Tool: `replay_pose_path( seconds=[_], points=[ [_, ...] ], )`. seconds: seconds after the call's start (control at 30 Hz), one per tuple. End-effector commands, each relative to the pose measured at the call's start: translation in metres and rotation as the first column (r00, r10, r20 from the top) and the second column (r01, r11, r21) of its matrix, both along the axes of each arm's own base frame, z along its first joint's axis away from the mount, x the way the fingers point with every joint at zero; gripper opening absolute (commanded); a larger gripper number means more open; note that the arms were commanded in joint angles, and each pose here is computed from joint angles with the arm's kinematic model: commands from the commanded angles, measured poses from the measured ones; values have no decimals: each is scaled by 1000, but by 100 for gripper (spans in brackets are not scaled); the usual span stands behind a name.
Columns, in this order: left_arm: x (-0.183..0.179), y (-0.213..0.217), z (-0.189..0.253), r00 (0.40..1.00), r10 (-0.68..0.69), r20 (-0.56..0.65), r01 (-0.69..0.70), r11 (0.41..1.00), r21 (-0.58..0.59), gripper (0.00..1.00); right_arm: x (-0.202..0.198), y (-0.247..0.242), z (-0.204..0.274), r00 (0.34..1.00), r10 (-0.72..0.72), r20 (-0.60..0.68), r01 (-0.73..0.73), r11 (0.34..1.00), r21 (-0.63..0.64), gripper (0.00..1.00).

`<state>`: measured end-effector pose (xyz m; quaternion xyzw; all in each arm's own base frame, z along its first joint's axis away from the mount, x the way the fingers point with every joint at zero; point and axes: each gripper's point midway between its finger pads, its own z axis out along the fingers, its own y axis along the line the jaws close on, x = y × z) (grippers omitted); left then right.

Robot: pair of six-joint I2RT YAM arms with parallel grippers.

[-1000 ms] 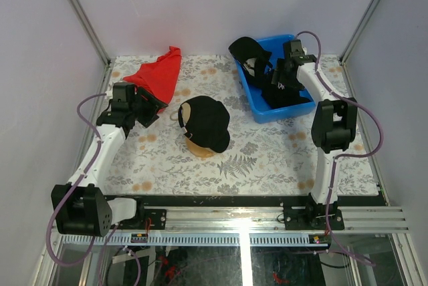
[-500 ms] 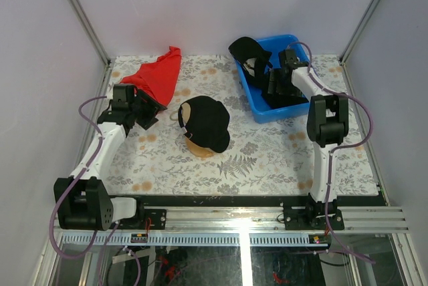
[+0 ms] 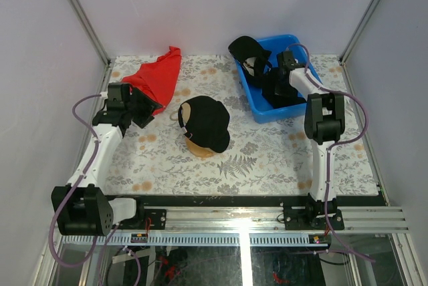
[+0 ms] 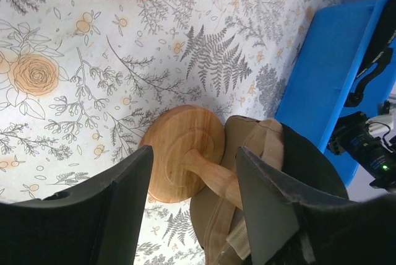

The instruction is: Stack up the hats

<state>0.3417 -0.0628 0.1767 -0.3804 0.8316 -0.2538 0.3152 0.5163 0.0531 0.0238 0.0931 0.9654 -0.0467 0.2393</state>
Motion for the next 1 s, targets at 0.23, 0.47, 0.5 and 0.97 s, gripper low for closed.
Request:
replay_pose_path(
  seconds=[0.23, 0.47, 0.5, 0.97],
  points=[
    [-5, 1, 97, 981, -12, 193, 10, 1000, 10, 55, -48, 0, 96, 987, -96, 127, 83, 991, 106, 0],
    [-12, -17, 162, 927, -100, 361, 115, 993, -18, 55, -61, 7, 164, 957, -144, 252, 93, 975, 204, 0],
    [-13, -19, 171, 917, -110, 385, 128, 992, -21, 55, -64, 8, 171, 954, -152, 260, 95, 971, 219, 0],
    [-30, -126, 262, 752, -278, 598, 412, 906, -95, 56, -89, 55, 303, 806, -407, 429, 1, 726, 687, 0]
  ],
)
